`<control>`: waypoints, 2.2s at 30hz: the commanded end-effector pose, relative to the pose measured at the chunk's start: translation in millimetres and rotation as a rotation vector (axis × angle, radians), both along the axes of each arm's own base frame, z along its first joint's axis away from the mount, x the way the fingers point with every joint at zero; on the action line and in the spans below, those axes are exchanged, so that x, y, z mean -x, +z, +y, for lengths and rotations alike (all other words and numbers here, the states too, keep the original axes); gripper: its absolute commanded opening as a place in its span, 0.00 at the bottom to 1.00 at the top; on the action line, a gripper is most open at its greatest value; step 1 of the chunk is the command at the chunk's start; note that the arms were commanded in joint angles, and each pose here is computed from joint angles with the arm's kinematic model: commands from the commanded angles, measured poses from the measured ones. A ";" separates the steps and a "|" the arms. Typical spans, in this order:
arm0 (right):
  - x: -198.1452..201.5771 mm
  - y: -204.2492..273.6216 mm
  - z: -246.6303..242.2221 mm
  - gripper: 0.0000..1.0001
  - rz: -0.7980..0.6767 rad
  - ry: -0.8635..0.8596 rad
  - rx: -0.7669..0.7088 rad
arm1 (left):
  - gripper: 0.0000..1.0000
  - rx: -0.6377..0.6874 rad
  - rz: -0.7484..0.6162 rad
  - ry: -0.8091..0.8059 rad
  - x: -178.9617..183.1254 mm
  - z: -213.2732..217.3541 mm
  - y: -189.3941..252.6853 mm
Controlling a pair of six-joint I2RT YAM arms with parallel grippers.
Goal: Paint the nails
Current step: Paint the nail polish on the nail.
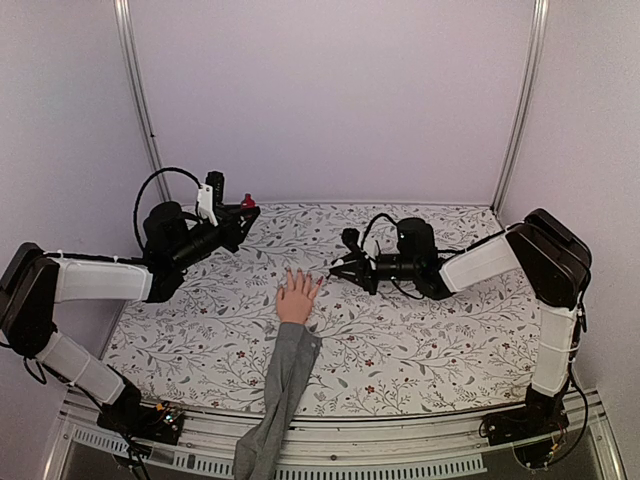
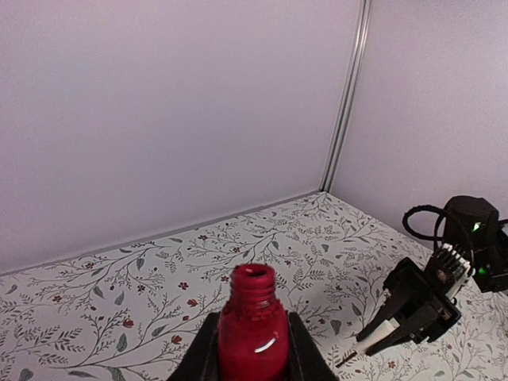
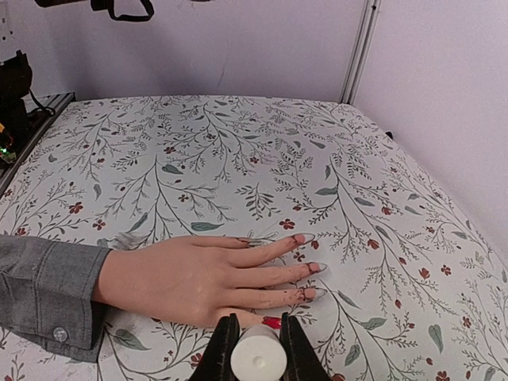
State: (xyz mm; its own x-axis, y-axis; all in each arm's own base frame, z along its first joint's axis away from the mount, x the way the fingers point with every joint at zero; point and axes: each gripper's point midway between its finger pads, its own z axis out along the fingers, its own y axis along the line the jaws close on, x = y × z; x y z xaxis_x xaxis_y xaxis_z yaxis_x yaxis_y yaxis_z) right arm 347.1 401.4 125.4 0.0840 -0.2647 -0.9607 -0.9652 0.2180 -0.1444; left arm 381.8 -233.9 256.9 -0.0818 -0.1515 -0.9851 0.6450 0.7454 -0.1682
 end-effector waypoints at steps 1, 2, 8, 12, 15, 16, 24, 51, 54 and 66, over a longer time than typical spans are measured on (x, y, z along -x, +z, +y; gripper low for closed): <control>-4.1 18.7 -0.8 0.00 -0.111 0.025 -0.042 | 0.00 0.001 -0.035 0.010 -0.7 5.0 7.2; -5.0 20.2 -0.7 0.00 -0.122 0.027 -0.046 | 0.00 0.002 -0.035 0.011 -0.8 5.2 7.4; -4.9 24.6 1.1 0.00 -0.163 0.052 -0.079 | 0.00 -0.002 -0.029 0.006 -2.1 3.5 4.6; -18.3 14.4 10.9 0.00 -0.073 0.056 -0.017 | 0.00 -0.001 -0.030 0.005 -2.1 3.2 5.7; -23.4 7.3 12.4 0.00 -0.011 0.037 0.012 | 0.00 -0.002 -0.027 0.009 -2.2 4.0 5.0; -23.8 8.4 12.5 0.00 0.010 0.031 0.006 | 0.00 -0.002 -0.026 0.010 -2.2 4.3 4.8; -41.6 31.1 12.1 0.00 0.446 -0.163 -0.076 | 0.00 0.000 -0.020 0.007 -4.5 2.9 3.4; -54.4 -34.2 5.3 0.00 0.578 -0.450 0.252 | 0.00 0.000 -0.019 0.017 -4.0 5.0 3.1; -50.7 -37.2 8.7 0.00 0.563 -0.444 0.282 | 0.00 0.001 -0.020 0.015 -4.1 4.4 3.8; -46.9 -39.1 24.4 0.00 0.509 -0.421 0.376 | 0.00 0.000 -0.025 0.016 -3.2 5.0 4.5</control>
